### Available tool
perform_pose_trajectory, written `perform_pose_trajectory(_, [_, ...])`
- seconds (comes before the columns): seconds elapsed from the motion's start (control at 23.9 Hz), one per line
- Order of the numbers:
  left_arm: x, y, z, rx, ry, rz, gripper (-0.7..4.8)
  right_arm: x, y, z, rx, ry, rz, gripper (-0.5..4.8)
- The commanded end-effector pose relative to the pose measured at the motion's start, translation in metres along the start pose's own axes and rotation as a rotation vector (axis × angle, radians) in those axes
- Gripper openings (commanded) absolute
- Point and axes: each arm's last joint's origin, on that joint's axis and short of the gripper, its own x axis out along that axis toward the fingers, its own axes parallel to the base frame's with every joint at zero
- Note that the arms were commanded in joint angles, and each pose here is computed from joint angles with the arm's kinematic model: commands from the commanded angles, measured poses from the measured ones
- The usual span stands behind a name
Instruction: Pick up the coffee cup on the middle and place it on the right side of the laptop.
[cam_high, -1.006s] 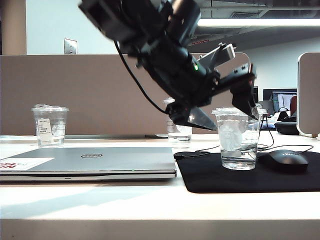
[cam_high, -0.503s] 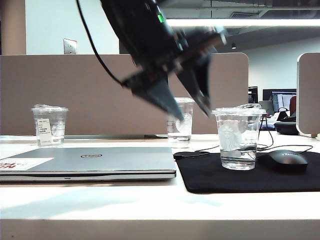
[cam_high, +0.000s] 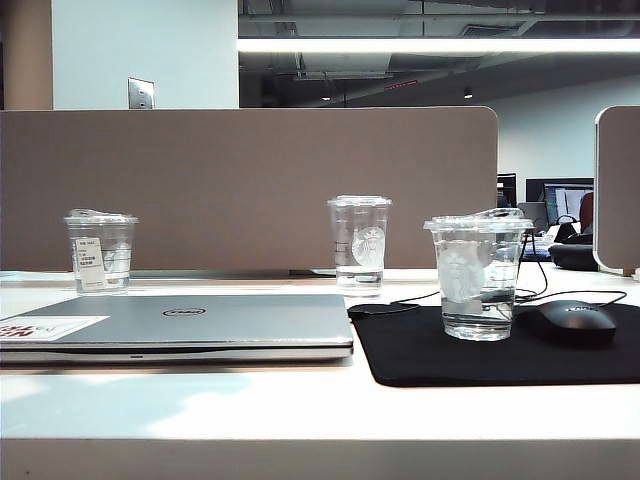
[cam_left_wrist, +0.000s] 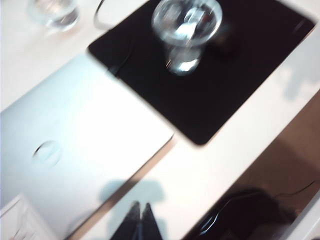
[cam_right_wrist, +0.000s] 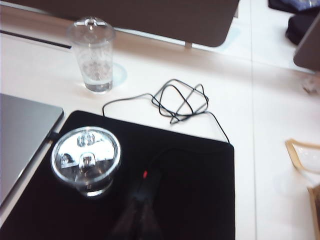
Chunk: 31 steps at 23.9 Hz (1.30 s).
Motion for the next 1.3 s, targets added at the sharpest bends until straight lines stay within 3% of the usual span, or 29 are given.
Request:
perform_pose_trajectory(0.04, [-0.021,0.003,-0.019,0.008,-0.028,0.026,-0.06,-0.022,0.001,-0.006,0.005,-0.016,-0.001,-0.05])
perform_pose_trajectory(0.29, [-0.044,0.008,-0.084,-0.02,-0.152,0.079,-0.06,-0.056,0.001,-0.016,0.008,-0.086,-0.009,-0.05])
perform_pose_trajectory(0.42, [-0.052,0.012,-0.123,-0.048,-0.353,0.171,-0.05,-0.067,0.005,-0.027,0.075,-0.043,0.055,-0.05])
perform_pose_trajectory(0.5, [-0.052,0.014,-0.137,-0.058,-0.388,0.259,-0.06,-0.068,0.006,-0.033,0.067,0.008,0.073,-0.05])
perform_pose_trajectory(0.59, [-0.054,0.017,-0.147,-0.131,-0.425,0.338,-0.06,-0.071,0.008,-0.038,0.087,0.048,0.127,-0.05])
perform_pose_trajectory(0.63, [-0.053,0.019,-0.152,-0.211,-0.458,0.413,-0.06,-0.072,0.009,-0.039,0.094,0.043,0.151,-0.05])
perform_pose_trajectory(0.67, [-0.051,0.02,-0.157,-0.229,-0.472,0.431,-0.06,-0.073,0.009,-0.039,0.091,0.036,0.161,-0.05])
perform_pose_trajectory(0.88, [-0.017,0.015,-0.193,-0.223,-0.564,0.327,-0.06,-0.078,0.011,-0.054,0.079,-0.092,0.169,-0.05])
perform_pose_trajectory(1.13, [0.015,0.011,-0.211,-0.235,-0.656,0.285,-0.06,-0.075,0.015,-0.084,0.079,-0.185,0.171,-0.05])
perform_pose_trajectory(1.3, [0.043,0.008,-0.225,-0.208,-0.666,0.264,-0.06,-0.057,0.018,-0.103,0.077,-0.338,0.159,-0.05])
